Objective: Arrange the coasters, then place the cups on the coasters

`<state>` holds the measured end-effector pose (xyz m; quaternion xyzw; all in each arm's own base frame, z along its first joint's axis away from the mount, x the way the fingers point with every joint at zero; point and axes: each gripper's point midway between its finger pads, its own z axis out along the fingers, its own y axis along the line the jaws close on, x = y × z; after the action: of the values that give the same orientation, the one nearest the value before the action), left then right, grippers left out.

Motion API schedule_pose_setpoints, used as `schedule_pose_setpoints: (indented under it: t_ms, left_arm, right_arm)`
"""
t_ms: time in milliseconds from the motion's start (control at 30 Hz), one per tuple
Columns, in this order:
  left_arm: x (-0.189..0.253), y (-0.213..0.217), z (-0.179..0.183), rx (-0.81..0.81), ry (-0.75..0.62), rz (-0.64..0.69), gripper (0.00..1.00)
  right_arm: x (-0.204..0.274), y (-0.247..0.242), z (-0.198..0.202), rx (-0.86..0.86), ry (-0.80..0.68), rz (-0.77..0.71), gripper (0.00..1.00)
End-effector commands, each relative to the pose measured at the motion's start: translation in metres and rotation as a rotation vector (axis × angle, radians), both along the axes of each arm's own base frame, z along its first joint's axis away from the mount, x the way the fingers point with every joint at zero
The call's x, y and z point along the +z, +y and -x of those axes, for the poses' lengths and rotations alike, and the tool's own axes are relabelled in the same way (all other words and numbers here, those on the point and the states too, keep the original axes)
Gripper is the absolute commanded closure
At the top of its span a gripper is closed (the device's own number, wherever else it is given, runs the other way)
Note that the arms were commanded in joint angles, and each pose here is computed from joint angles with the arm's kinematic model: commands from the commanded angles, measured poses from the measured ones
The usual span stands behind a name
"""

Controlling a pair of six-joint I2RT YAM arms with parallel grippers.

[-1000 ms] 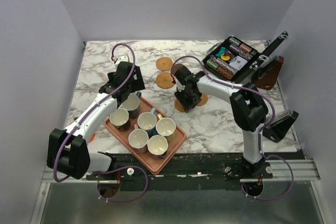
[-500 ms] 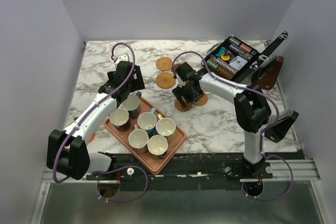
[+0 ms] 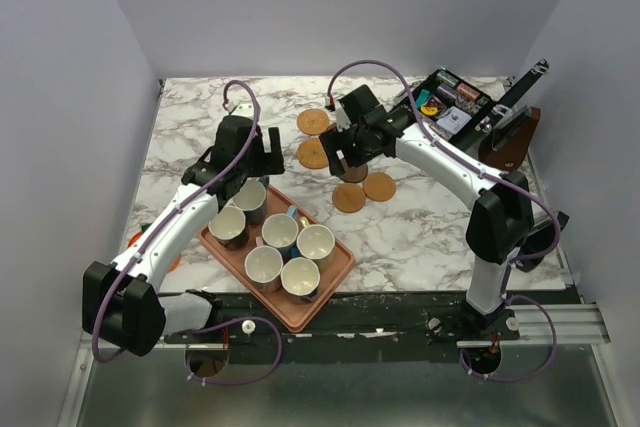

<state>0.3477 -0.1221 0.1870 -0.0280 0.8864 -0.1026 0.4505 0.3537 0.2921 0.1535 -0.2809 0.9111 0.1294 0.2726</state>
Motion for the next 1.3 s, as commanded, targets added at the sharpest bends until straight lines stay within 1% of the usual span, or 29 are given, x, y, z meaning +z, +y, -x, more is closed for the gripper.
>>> schedule_pose_setpoints:
  t_ms: [0,33,100,267,467,567,633,800,933,1033,1067,1133,1200,1267]
  left_arm:
    - [0.014,-0.037,0.013,-0.219,-0.024,0.005,0.02]
    - [0.011,-0.033,0.014,-0.199,-0.012,-0.022,0.02]
    - [0.003,-0.014,0.015,-0.108,0.016,-0.067,0.02]
    - [-0.004,0.020,0.025,-0.008,0.080,-0.150,0.02]
    - [-0.010,0.047,0.047,0.082,0.168,-0.147,0.01]
    - [-0.013,0.058,0.058,0.083,0.221,-0.127,0.02]
    - [-0.016,0.064,0.062,0.082,0.255,-0.097,0.06]
    - [-0.031,0.070,0.065,0.071,0.334,-0.103,0.21]
    - [-0.037,0.074,0.059,0.090,0.342,-0.125,0.33]
    - [-0.039,0.071,0.052,0.059,0.326,-0.129,0.40]
    - [-0.042,0.071,0.050,0.054,0.323,-0.134,0.44]
    - [-0.047,0.071,0.047,0.038,0.320,-0.149,0.47]
    - [-0.052,0.071,0.044,0.020,0.330,-0.164,0.55]
    - [-0.056,0.069,0.042,-0.001,0.339,-0.167,0.67]
  right_arm:
    - [0.013,0.008,0.000,-0.008,-0.006,-0.096,0.15]
    - [0.015,0.005,-0.001,-0.018,-0.011,-0.099,0.15]
    - [0.018,-0.001,-0.004,-0.035,-0.023,-0.105,0.15]
    - [0.021,-0.013,-0.001,-0.059,-0.040,-0.125,0.15]
    - [0.016,-0.017,0.004,-0.065,-0.035,-0.121,0.15]
    - [0.015,-0.018,0.005,-0.071,-0.033,-0.123,0.15]
    - [0.013,-0.018,0.006,-0.072,-0.028,-0.122,0.15]
    - [0.012,-0.019,0.005,-0.075,-0.033,-0.119,0.16]
    - [0.014,-0.021,0.004,-0.089,-0.049,-0.118,0.16]
    - [0.014,-0.023,0.004,-0.100,-0.057,-0.118,0.16]
    - [0.014,-0.024,0.004,-0.102,-0.059,-0.117,0.16]
    - [0.014,-0.024,0.003,-0.107,-0.064,-0.116,0.16]
    - [0.014,-0.025,0.002,-0.110,-0.068,-0.115,0.16]
    - [0.014,-0.026,0.002,-0.115,-0.070,-0.112,0.16]
